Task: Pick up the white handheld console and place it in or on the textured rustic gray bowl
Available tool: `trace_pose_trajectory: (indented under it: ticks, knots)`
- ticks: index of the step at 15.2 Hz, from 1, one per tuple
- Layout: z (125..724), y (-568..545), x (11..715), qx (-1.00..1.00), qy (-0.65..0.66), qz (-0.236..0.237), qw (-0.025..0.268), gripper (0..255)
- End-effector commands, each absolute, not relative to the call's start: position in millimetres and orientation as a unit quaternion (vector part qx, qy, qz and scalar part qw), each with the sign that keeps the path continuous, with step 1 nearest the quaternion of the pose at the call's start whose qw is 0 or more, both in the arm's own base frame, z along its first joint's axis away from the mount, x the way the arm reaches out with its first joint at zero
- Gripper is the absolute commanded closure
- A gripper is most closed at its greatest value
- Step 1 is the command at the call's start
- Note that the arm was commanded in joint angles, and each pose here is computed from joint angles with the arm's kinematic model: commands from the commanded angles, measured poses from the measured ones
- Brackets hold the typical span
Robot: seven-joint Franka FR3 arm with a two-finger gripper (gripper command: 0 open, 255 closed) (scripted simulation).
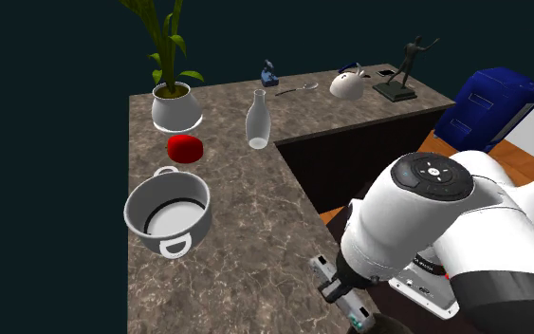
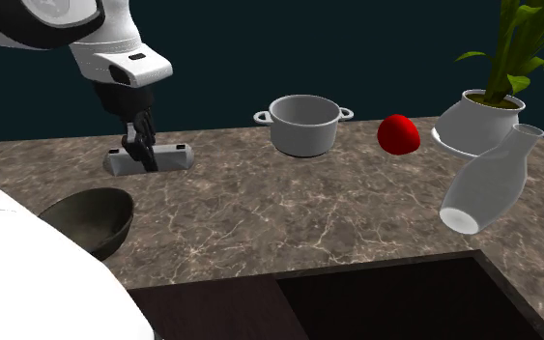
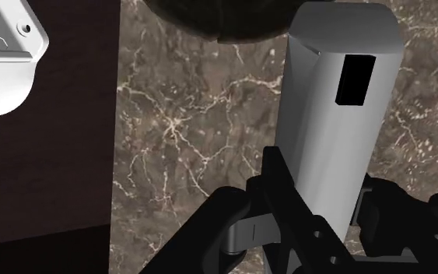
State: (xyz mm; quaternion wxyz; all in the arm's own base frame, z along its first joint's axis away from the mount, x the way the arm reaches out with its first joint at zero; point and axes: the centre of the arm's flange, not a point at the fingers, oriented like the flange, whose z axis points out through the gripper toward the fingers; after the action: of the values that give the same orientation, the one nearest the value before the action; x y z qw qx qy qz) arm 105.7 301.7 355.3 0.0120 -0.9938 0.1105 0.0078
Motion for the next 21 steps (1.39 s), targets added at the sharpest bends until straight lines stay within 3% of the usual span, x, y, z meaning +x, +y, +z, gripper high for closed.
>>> trace_pose_trajectory:
  ticks: [1,11,21]
  knots:
    - [353,303,78,-0.994,0.111,0.008,0.012,255]
    - [352,304,-59,-0.994,0.111,0.008,0.012,255]
    - [299,304,-59,-0.994,0.111,0.008,0.012,255]
